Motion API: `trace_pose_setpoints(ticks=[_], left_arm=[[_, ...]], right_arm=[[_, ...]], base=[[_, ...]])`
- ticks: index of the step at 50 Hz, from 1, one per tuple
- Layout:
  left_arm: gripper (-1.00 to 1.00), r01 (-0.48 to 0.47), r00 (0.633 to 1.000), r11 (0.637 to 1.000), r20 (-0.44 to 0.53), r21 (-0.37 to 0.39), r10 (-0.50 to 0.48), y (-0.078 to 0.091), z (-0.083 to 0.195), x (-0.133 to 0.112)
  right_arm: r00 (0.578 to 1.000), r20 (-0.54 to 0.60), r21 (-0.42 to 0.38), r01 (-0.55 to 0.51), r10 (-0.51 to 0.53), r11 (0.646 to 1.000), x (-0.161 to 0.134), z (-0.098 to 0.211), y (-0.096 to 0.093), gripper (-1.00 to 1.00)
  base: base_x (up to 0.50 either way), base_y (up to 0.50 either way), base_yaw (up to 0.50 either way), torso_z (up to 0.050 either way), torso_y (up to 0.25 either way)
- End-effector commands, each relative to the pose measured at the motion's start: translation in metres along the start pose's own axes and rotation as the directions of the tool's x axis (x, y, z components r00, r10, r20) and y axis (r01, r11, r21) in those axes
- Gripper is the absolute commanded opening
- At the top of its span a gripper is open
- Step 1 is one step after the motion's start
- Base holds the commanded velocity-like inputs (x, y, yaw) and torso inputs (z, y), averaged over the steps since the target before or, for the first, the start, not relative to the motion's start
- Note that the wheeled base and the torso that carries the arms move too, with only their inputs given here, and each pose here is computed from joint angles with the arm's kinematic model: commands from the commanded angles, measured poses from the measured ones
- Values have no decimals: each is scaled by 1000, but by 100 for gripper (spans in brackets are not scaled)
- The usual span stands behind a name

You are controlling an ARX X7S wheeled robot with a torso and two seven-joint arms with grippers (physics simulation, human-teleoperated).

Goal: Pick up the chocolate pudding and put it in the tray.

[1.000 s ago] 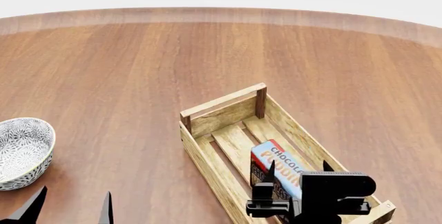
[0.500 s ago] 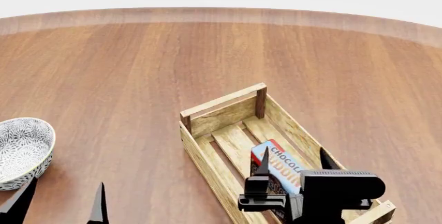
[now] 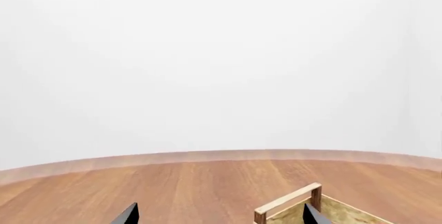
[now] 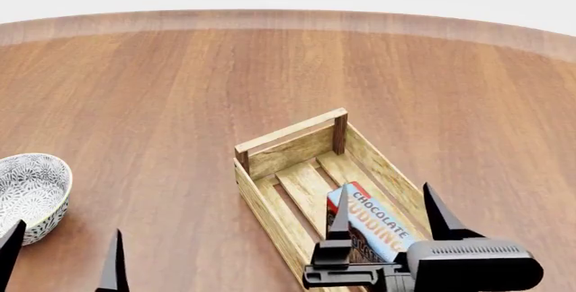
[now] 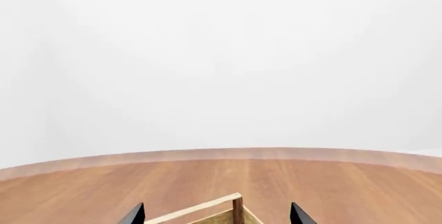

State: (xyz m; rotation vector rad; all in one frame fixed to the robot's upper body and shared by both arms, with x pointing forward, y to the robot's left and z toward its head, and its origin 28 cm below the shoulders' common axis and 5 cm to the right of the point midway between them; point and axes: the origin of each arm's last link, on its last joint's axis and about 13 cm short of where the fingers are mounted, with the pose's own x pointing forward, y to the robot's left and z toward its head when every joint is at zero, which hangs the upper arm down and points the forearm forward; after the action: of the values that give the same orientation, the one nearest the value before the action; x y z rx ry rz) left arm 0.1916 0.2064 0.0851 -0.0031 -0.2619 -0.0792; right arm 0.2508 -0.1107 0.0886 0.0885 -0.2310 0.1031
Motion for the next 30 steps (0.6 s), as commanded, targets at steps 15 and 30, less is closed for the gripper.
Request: trace_pose_setpoints(ticks=[15, 30], left_arm=[[100, 20, 998, 1000, 52, 1, -20, -1, 21, -11], [100, 32, 995, 999, 91, 3, -32, -3, 32, -15]], right_arm=[[990, 138, 35, -36, 31, 999, -38, 41, 8, 100], [983, 178, 42, -46, 38, 998, -49, 51, 8, 100]], base=[[0, 0, 0, 0, 0], [0, 0, 0, 0, 0]])
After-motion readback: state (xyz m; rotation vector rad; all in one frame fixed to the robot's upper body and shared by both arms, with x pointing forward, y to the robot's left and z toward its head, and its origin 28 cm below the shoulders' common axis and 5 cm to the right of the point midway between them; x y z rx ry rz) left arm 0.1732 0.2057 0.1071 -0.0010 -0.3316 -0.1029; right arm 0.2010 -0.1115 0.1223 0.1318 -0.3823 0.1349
